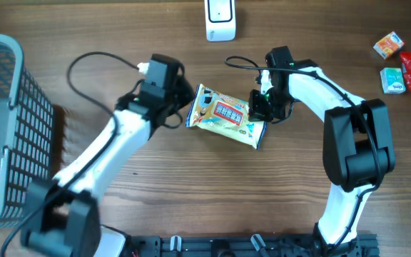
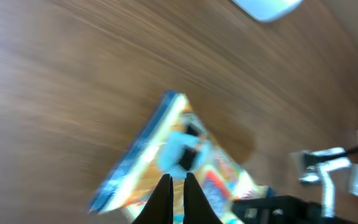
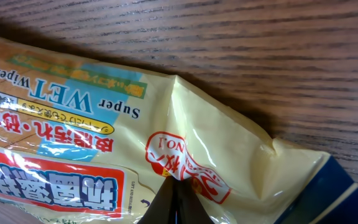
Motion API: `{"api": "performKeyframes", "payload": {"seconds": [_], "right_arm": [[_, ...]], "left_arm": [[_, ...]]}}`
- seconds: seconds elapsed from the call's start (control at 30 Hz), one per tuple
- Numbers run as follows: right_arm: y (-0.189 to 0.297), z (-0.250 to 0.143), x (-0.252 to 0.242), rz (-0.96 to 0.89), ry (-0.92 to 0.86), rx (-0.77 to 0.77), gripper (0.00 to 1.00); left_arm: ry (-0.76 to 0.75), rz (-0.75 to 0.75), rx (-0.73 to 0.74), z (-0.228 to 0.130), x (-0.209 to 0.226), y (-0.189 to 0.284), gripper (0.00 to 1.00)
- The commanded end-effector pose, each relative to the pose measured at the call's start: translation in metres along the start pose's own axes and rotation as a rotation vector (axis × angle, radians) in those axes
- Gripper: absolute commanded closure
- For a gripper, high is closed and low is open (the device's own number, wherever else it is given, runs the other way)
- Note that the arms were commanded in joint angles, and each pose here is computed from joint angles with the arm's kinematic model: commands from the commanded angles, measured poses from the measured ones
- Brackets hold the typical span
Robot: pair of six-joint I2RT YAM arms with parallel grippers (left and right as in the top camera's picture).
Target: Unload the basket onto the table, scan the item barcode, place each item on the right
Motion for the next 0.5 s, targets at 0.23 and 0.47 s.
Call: {"api": "performKeyframes", "payload": {"seconds": [0.23, 0.47], "right_arm": [[-0.036, -0.018, -0.042, -0.173, -0.025, 0.088, 0.96], [-0.029, -0.023, -0.064, -0.331, -0.024, 0.105, 0.96]], "left_arm": [[0.034, 0.181, 0.201, -0.059, 0.062, -0.106, 0.96], [0.064, 0.484, -0.140, 0.018, 0.108, -0.030, 0.96]]}}
Point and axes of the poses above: each gripper's point midway between its finger pads, its own y axis back along the fingers, its own x axis along the line the jaws close on, z = x × y, the point moved 3 cm from there along y, back along the fingers, and after that the axes turned 9 degrees about y, right-handed, at the moved point
